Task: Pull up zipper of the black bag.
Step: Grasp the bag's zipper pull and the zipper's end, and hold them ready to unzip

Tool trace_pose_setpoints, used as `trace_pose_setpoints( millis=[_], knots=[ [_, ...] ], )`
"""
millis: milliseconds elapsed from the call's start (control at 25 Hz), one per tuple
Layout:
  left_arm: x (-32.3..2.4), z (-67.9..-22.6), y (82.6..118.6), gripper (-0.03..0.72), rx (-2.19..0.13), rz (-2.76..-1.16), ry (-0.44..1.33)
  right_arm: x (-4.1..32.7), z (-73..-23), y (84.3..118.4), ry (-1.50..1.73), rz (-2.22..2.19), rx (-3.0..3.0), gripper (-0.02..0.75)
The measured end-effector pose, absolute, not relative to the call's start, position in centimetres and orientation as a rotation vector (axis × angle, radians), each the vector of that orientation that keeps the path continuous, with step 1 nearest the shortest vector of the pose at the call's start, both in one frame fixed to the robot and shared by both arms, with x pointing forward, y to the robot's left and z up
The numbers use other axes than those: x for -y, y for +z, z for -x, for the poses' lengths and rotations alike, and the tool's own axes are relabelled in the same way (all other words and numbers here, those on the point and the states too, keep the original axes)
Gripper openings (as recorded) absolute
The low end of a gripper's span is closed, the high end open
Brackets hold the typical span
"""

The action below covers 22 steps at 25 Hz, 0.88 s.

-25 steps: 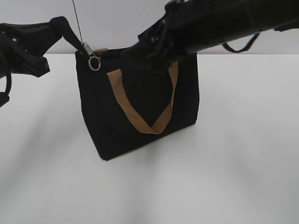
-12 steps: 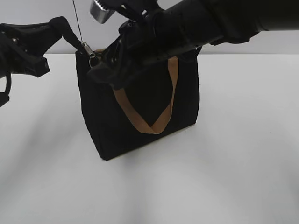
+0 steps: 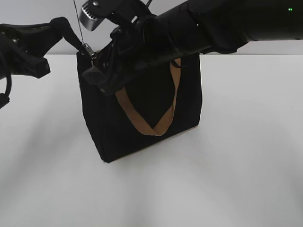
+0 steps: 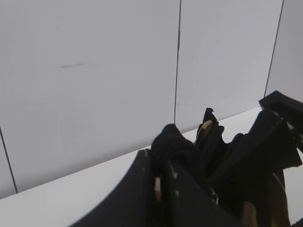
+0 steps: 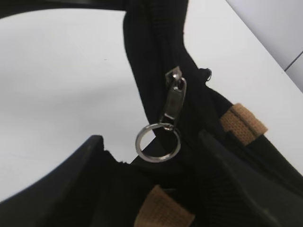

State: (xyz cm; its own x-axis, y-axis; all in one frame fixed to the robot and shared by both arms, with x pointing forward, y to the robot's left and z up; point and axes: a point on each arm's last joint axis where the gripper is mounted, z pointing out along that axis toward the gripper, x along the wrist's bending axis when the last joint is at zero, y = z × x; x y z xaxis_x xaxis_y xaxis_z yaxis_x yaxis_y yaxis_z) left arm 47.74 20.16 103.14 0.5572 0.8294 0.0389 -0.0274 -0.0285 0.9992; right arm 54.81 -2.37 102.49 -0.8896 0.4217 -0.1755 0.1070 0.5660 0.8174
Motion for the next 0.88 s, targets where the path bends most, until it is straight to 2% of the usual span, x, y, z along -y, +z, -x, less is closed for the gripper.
trace_pose_setpoints(
  millis=[440,640,880],
  knots=[
    [-20.18,-47.75,103.14,0.022,-0.737,-1.442,0.795,2.14,-54.61,102.39,1.256,-0.431,-2.463,0.344],
    [-20.21,-47.77,103.15,0.022,-0.743,-1.438,0.795,2.13,-54.6,102.39,1.259,-0.433,-2.464,0.25],
    [-20.28,-47.81,103.18,0.022,-0.755,-1.428,0.796,2.13,-54.6,102.39,1.26,-0.435,-2.464,0.228]
  ],
)
